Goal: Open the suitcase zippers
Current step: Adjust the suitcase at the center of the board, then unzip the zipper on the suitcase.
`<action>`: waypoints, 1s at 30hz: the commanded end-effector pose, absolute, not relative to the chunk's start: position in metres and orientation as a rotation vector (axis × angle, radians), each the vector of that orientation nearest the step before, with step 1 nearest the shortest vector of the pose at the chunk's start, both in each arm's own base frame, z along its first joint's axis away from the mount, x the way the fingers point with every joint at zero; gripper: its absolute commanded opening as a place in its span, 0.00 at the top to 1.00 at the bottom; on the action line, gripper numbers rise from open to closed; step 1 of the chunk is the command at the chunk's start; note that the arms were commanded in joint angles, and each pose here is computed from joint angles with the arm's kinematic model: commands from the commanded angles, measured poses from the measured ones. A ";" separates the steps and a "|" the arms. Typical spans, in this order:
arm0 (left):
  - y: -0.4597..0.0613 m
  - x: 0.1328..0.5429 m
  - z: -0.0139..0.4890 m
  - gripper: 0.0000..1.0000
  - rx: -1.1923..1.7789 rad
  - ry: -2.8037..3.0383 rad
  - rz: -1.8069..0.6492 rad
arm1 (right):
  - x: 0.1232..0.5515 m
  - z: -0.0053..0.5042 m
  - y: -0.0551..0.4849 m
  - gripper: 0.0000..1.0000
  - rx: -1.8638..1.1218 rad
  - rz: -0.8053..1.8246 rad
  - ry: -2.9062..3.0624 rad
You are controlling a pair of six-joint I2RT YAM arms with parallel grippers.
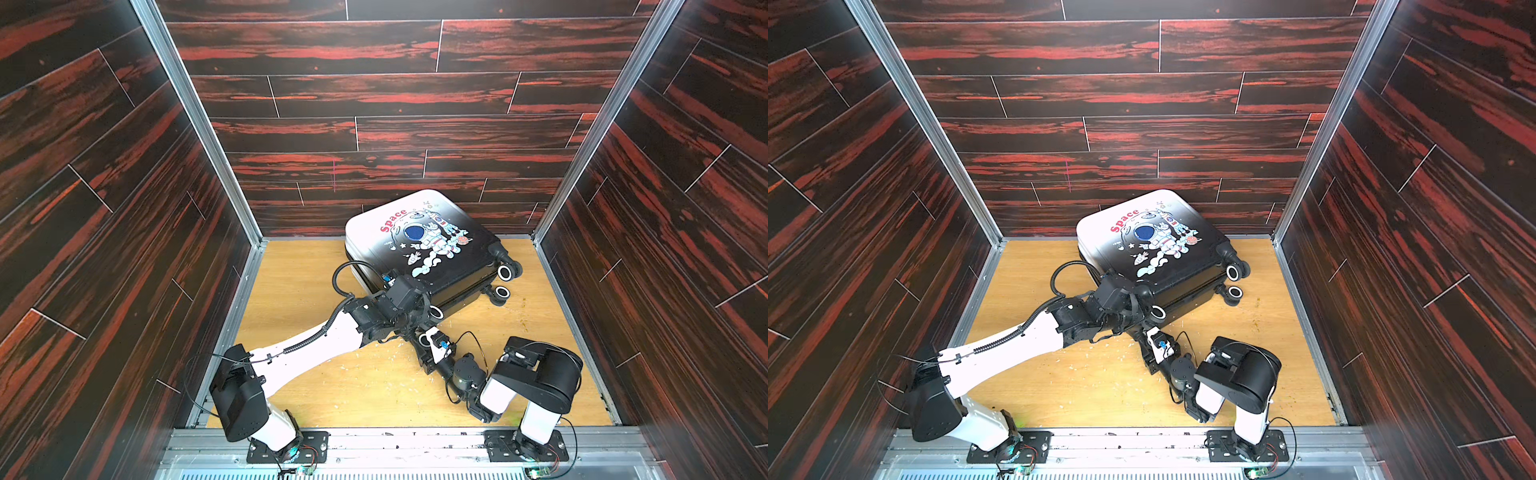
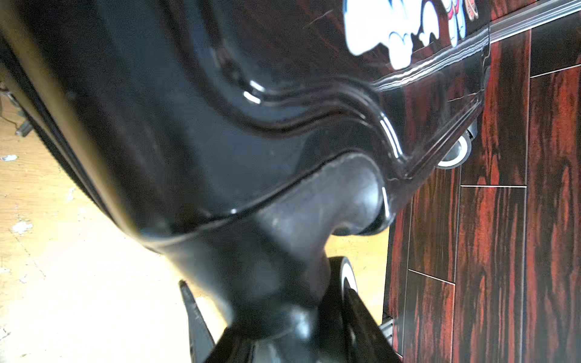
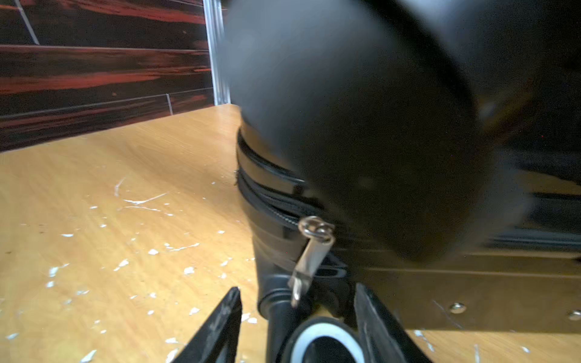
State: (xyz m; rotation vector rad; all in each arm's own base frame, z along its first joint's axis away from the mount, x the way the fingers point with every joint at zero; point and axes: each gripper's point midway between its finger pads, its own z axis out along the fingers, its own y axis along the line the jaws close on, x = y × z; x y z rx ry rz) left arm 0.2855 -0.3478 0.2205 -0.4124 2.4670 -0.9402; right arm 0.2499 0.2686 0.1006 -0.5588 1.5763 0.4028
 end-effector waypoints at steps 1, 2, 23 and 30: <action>-0.361 0.307 0.278 1.00 -0.317 2.248 -1.067 | 0.254 0.101 0.263 0.42 -0.553 0.378 1.573; -0.361 0.307 0.277 1.00 -0.320 2.249 -1.069 | 0.255 0.100 0.264 0.42 -0.558 0.396 1.574; -0.352 0.304 0.266 1.00 -0.361 2.244 -1.071 | 0.292 0.099 0.280 1.00 -0.544 0.424 1.557; -0.317 0.308 0.259 1.00 -0.406 2.222 -0.937 | 0.291 0.106 0.262 1.00 -0.506 0.378 1.556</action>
